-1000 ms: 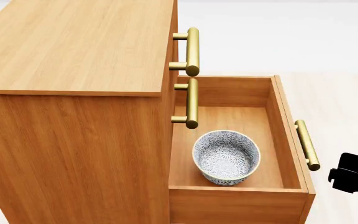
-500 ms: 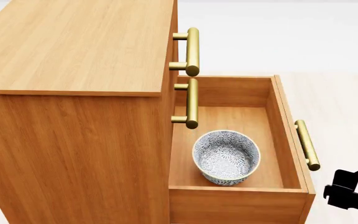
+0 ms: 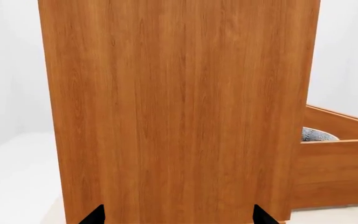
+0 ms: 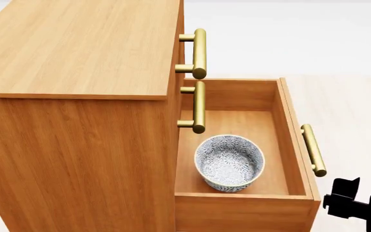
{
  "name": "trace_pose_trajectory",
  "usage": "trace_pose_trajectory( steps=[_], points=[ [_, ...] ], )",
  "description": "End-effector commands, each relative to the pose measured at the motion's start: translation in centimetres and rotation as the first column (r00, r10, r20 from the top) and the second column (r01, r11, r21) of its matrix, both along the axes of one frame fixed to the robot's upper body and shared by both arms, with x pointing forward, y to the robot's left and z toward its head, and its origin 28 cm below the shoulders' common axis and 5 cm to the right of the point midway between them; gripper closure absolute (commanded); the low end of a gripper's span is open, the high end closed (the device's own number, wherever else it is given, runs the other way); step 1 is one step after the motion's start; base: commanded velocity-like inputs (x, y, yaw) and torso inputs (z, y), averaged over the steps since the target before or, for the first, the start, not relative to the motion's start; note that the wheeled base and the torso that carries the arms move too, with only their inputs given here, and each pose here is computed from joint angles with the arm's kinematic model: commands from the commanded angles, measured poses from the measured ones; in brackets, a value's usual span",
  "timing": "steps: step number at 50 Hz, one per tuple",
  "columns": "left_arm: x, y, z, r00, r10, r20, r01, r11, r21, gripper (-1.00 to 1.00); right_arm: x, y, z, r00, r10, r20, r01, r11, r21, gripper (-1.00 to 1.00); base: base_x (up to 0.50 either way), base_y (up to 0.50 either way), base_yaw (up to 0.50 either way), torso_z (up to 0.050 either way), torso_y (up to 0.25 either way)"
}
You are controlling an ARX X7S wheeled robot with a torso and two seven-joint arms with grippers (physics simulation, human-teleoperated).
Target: Put the bowl in the bottom drawer of the cabinet and close it.
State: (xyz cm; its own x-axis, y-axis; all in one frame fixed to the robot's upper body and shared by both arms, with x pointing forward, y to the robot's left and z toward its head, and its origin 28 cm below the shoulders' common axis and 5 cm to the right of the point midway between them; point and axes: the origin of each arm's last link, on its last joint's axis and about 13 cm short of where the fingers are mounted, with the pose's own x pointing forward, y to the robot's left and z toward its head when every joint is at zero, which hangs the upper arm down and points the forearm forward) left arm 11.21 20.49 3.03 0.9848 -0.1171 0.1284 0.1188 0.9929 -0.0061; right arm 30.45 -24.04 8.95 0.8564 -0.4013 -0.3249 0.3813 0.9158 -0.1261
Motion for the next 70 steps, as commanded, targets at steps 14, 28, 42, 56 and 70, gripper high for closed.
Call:
trace_pose_trajectory(
  steps=[14,28,42,56,70],
  points=[
    [0.0,0.1,0.0,1.0,0.001,0.003,-0.001,1.0,0.0,-1.0,0.3,1.5,-0.7,0.998,0.05,-0.023,-0.05,0.999,0.015,-1.0,0.0,0.0,0.0,0.0,0.0],
    [0.0,0.0,0.0,1.0,0.001,0.003,-0.001,1.0,-0.002,-1.0,0.5,1.9,-1.0,0.998,0.066,-0.023,-0.066,0.998,0.017,-1.0,0.0,0.0,0.0,0.0,0.0],
    [0.0,0.0,0.0,1.0,0.003,0.002,-0.003,1.0,0.0,-1.0,0.7,2.7,-0.8,0.996,0.089,-0.025,-0.088,0.996,0.022,-1.0,0.0,0.0,0.0,0.0,0.0],
    [0.1,0.1,-0.1,1.0,0.004,0.002,-0.004,1.0,-0.001,-1.0,0.8,3.5,-0.9,0.992,0.119,-0.028,-0.119,0.993,0.019,-1.0,0.0,0.0,0.0,0.0,0.0],
    [0.0,0.1,0.0,1.0,0.004,0.003,-0.004,1.0,-0.002,-1.0,0.7,4.2,-1.0,0.99,0.141,-0.025,-0.141,0.99,0.021,-1.0,0.0,0.0,0.0,0.0,0.0]
  ],
)
